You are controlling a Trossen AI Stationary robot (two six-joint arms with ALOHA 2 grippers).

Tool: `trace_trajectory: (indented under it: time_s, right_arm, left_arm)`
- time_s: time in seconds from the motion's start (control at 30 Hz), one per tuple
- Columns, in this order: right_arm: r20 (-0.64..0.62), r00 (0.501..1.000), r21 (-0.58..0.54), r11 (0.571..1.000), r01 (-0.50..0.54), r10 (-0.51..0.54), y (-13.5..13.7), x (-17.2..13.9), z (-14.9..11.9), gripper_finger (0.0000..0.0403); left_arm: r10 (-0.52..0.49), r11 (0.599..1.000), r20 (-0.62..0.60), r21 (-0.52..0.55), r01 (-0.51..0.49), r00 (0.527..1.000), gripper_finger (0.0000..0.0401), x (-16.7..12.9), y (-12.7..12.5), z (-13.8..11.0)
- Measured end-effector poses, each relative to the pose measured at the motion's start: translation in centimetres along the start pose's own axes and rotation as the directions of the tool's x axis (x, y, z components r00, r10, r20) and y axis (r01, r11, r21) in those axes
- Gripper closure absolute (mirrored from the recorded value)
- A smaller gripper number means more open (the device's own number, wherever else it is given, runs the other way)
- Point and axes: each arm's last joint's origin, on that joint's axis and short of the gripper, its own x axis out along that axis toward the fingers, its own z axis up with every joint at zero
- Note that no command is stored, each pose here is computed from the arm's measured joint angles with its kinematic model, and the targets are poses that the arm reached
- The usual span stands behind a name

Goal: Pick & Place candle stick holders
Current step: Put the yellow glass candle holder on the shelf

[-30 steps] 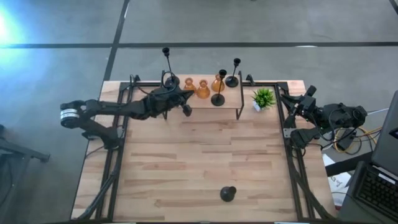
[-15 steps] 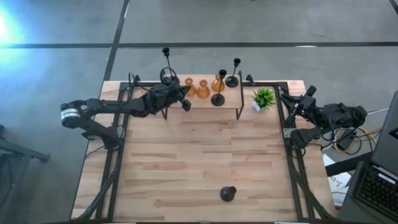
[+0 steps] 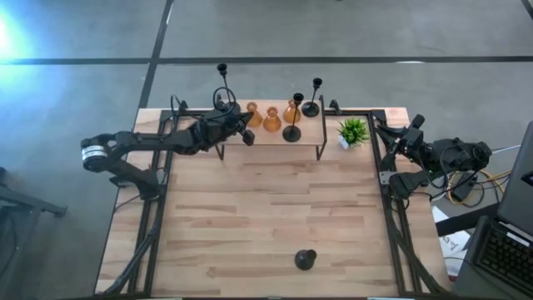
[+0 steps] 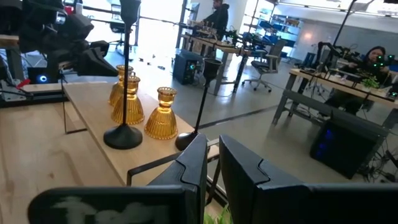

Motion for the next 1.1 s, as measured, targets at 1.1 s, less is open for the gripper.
trace_trajectory:
  time_s: [1.1]
  right_arm:
    - [-0.002,1.0,-0.004,1.0,0.001,-0.001,0.0,0.0,0.0,0.0365]
  left_arm:
    - [0.053,0.998,0.003,-0.024,-0.053,0.999,0.0401,1.4,0.3,-1.1]
